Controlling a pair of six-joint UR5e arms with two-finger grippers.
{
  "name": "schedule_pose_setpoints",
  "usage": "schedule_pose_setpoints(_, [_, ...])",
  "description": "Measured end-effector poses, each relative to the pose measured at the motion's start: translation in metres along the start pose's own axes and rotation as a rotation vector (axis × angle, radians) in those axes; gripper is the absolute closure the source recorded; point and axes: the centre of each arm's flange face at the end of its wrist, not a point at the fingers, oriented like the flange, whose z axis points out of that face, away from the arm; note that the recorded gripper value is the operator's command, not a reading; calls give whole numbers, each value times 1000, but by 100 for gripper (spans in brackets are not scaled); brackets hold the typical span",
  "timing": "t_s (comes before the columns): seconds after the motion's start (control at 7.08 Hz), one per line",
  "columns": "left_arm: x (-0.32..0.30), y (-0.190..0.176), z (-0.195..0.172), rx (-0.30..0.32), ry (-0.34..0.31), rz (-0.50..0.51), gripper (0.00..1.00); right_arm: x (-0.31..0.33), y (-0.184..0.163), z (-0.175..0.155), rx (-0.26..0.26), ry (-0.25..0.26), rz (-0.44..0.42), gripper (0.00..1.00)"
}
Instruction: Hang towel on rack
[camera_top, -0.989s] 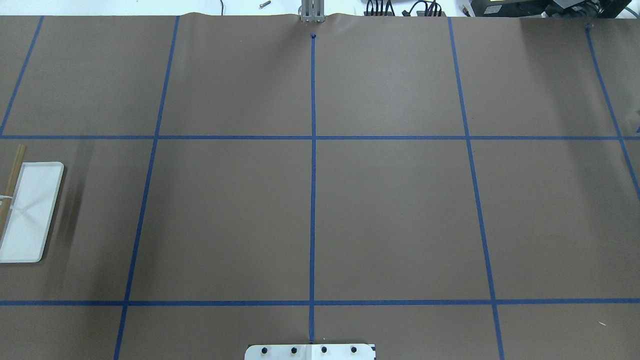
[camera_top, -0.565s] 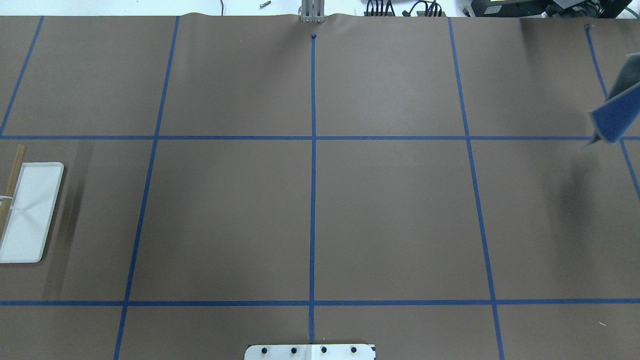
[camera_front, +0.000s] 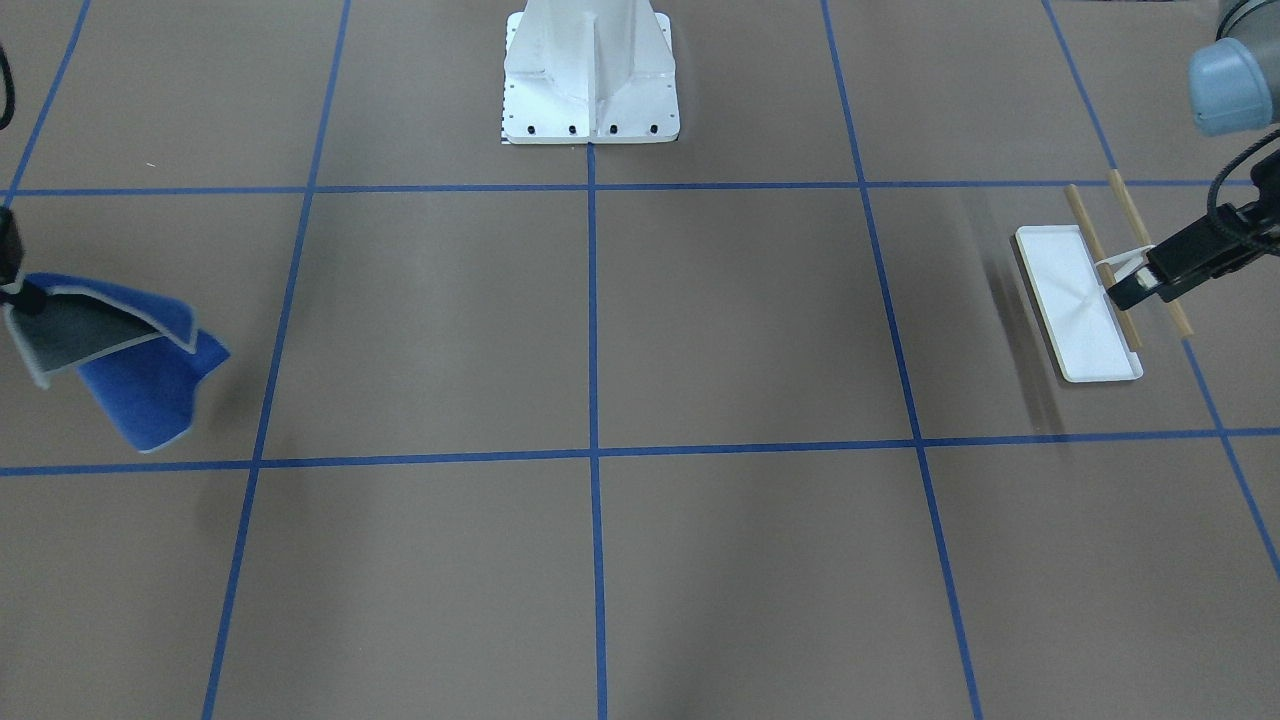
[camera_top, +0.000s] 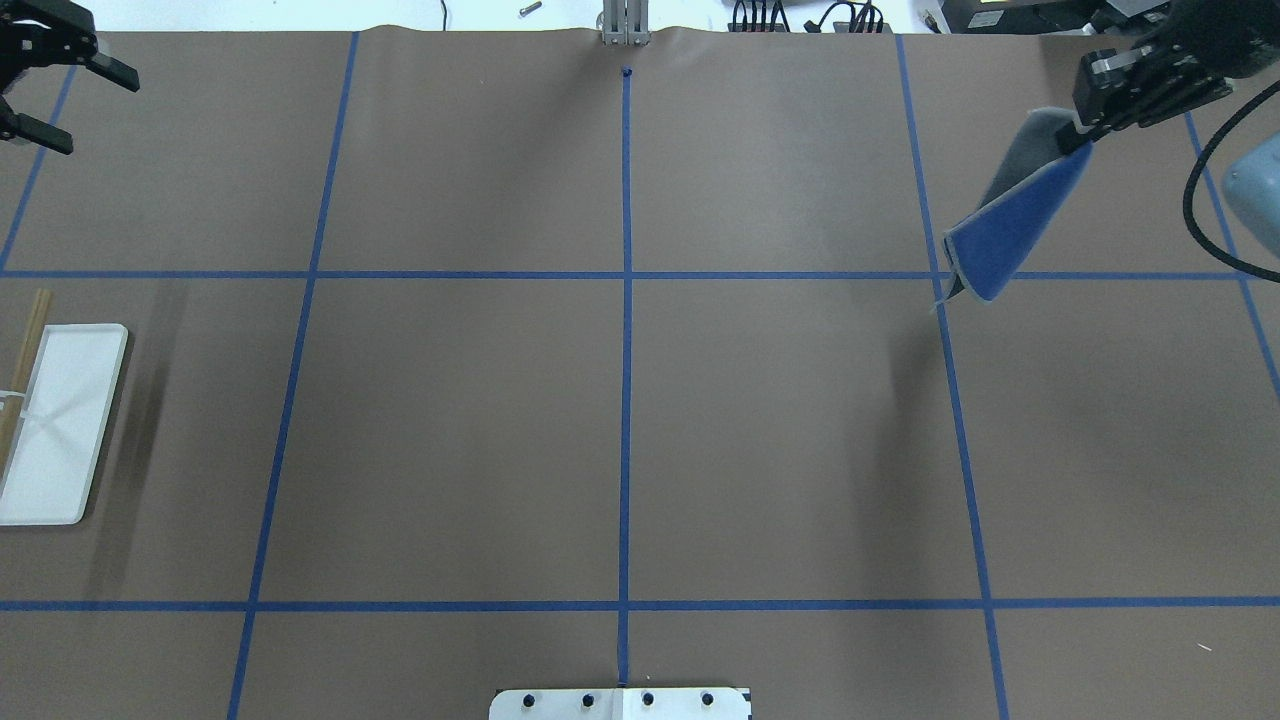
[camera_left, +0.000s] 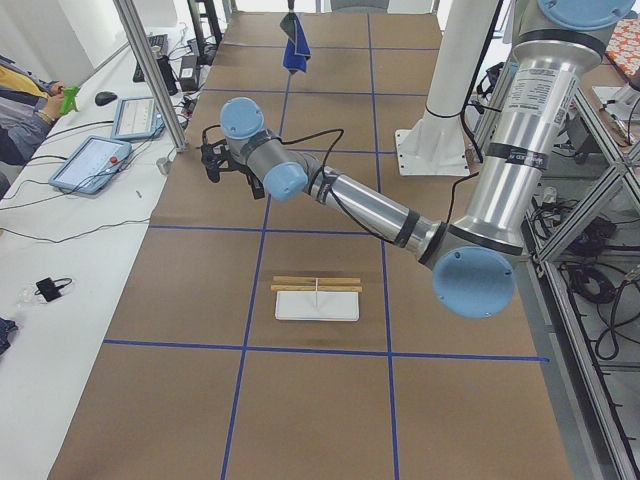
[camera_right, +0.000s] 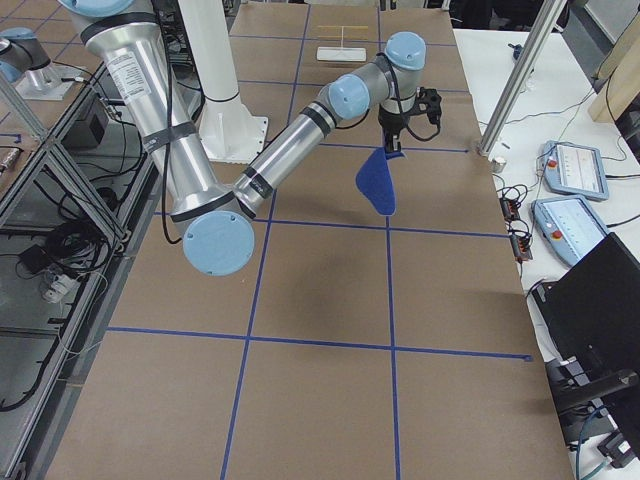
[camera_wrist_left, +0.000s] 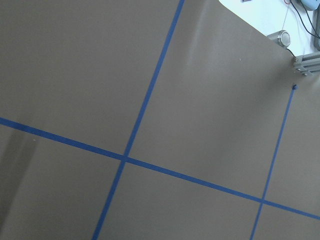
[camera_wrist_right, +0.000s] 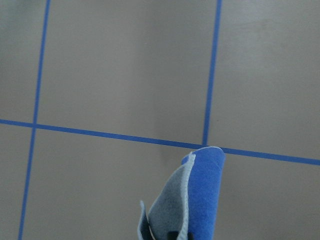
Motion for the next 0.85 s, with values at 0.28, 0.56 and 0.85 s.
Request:
schedule_pose_setpoints(0.28, [19, 7, 20, -24, 19, 24, 2, -73, 2, 21, 32, -20, -58, 100])
schedule_pose_setpoints(0.56, [60, 16, 44, -63, 37, -160, 2, -136, 9, 46, 85, -29, -72, 100])
schedule_pose_setpoints(0.85, [101, 47, 69, -126, 68, -400, 2, -196, 19, 61, 139, -32, -84, 100])
